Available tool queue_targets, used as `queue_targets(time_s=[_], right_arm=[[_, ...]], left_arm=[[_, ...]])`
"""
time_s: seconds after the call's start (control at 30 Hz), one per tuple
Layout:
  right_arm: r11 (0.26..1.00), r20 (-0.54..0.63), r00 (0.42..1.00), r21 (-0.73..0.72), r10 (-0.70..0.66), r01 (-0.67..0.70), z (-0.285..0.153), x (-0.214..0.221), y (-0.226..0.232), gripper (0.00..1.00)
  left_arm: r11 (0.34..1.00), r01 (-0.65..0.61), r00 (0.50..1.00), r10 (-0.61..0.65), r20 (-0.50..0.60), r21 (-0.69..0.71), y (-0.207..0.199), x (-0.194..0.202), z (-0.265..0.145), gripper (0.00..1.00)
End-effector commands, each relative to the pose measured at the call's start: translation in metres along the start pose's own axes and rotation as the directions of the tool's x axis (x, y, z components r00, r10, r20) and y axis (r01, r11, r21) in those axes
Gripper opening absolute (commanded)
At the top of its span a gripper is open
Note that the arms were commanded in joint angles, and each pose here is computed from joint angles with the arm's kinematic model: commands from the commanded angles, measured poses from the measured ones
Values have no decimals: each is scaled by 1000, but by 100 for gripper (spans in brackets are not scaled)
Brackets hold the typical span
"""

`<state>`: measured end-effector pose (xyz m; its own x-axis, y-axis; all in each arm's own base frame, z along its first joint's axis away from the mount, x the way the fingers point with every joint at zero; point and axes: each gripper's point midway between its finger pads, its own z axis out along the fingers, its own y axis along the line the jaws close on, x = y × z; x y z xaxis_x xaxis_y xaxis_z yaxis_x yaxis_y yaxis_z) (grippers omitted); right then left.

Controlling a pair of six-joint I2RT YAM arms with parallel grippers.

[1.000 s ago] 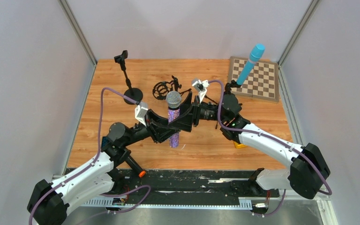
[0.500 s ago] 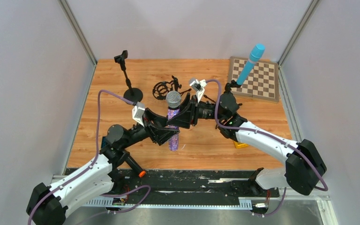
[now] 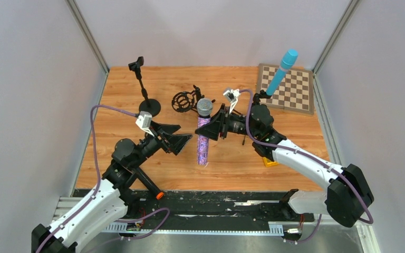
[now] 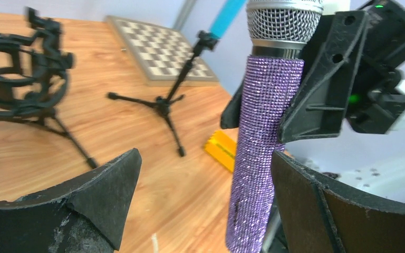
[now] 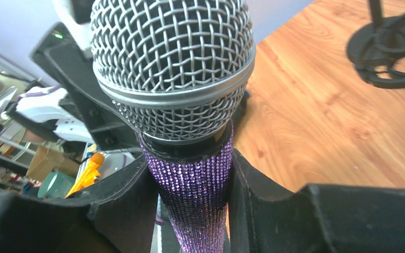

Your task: Attach the microphones to the stand

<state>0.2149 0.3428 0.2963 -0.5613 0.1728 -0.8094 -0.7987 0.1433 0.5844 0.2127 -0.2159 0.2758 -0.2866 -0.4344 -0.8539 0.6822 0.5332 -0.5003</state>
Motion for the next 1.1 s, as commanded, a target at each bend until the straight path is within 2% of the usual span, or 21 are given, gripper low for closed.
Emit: queue_targets(time_s=[0.0,0.03,0.07,0.17,0.33,0.43,0.6,0.67,0.7,0.73,0.8,0.93,1.0,1.07], right_arm=[[997,60,996,46,-66,64,-11,-21,-6,0],[996,58,996,56,-74,71,-12,-22,-8,0],[995,57,995,69,-82,78,-13,-23,-11,0],[989,51,992,99,-114,109,-15,-26,-17,0],[975,53,983,146,-177,168,-17,-37,-24,0],[965,84,973,169,-217,201,-17,-47,-26,0],[943,144,943,196,-300,270,-14,-68,-28,0],[930,156,928,209,-338,303,-12,-76,-30,0],[922,160,919,212,-361,325,-10,-80,-30,0],[911,163,906,213,-390,354,-8,-84,-30,0],[889,162,881,209,-444,409,-2,-93,-31,0],[850,187,830,173,-525,498,13,-114,-25,0],[834,194,811,136,-552,535,23,-119,-23,0],[796,216,772,51,-598,603,42,-125,-19,0]], left_arm=[[970,-177,978,155,-136,-168,25,-13,-4,100],[964,-199,971,169,-167,-178,25,-19,0,100],[951,-238,950,185,-252,-198,34,-7,-5,100],[925,-297,898,186,-398,-238,49,3,-8,100],[896,-332,849,147,-507,-296,69,9,-16,100],[868,-312,835,58,-547,-385,92,13,-26,100],[823,-131,848,-196,-492,-553,127,22,-44,100],[777,-24,849,-317,-423,-629,151,27,-59,100],[785,26,849,-344,-401,-619,151,27,-57,100],[758,58,851,-378,-366,-649,161,28,-65,100],[740,86,860,-393,-325,-667,167,25,-67,100],[701,15,910,-306,-281,-713,182,12,-76,100],[669,-4,926,-278,-256,-743,188,7,-84,100],[678,-21,941,-234,-242,-735,185,-1,-87,100]])
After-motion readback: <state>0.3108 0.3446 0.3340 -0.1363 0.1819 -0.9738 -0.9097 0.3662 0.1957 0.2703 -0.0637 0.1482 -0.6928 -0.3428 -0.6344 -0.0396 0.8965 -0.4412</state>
